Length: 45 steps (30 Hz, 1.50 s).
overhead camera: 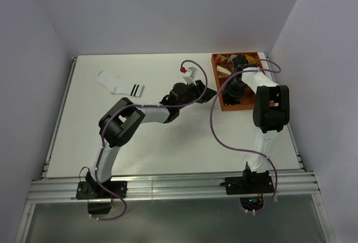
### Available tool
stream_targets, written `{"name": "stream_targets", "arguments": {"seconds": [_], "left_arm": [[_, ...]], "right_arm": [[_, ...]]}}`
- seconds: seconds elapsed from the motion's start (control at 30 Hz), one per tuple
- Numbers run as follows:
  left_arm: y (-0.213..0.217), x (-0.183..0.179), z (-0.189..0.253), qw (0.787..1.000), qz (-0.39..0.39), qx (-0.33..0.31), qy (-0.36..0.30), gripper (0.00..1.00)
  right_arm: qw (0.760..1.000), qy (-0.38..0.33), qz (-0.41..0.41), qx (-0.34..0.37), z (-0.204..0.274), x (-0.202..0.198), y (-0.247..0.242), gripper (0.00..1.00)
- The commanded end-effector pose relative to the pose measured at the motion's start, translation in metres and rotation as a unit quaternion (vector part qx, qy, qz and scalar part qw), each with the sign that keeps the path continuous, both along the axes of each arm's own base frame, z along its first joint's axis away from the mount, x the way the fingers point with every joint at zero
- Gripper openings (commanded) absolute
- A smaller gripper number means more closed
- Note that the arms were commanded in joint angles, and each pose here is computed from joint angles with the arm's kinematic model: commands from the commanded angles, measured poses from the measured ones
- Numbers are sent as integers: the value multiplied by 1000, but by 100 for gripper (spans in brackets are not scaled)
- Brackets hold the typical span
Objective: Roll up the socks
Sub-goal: Place the sock in the storage box.
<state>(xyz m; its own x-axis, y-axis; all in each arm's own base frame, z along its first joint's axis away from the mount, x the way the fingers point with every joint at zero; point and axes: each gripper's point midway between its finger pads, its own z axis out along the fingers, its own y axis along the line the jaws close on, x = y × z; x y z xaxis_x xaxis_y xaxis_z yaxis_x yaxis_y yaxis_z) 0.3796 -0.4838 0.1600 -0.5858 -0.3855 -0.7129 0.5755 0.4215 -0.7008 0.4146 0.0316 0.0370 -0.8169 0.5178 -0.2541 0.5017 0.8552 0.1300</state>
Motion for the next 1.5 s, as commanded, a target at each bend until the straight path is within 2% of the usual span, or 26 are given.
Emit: {"name": "stream_targets", "arguments": {"seconds": [0.0,0.5,0.73,1.0,1.23,1.33,1.47], "left_arm": [[-22,0,37,996,-26,-50,-62,35],[-73,-15,-35,996,-63,14,-63,31],[-78,-3,-50,996,-34,37,-67,32],[-72,-2,-30,996,-15,26,-88,33],[-70,7,-30,995,5,34,-99,33],[-75,10,-38,995,4,48,-89,34],[-82,13,-72,995,-7,86,-52,34]], "right_arm": [[1000,-16,11,23,11,1,9,53],[999,-14,12,29,4,0,12,53],[999,-11,11,34,-1,-2,14,53],[999,-10,12,34,-3,-3,14,53],[999,-10,14,32,-3,-3,13,53],[999,-11,16,33,-2,-3,14,53],[999,-9,17,38,-3,-4,15,53]]}}
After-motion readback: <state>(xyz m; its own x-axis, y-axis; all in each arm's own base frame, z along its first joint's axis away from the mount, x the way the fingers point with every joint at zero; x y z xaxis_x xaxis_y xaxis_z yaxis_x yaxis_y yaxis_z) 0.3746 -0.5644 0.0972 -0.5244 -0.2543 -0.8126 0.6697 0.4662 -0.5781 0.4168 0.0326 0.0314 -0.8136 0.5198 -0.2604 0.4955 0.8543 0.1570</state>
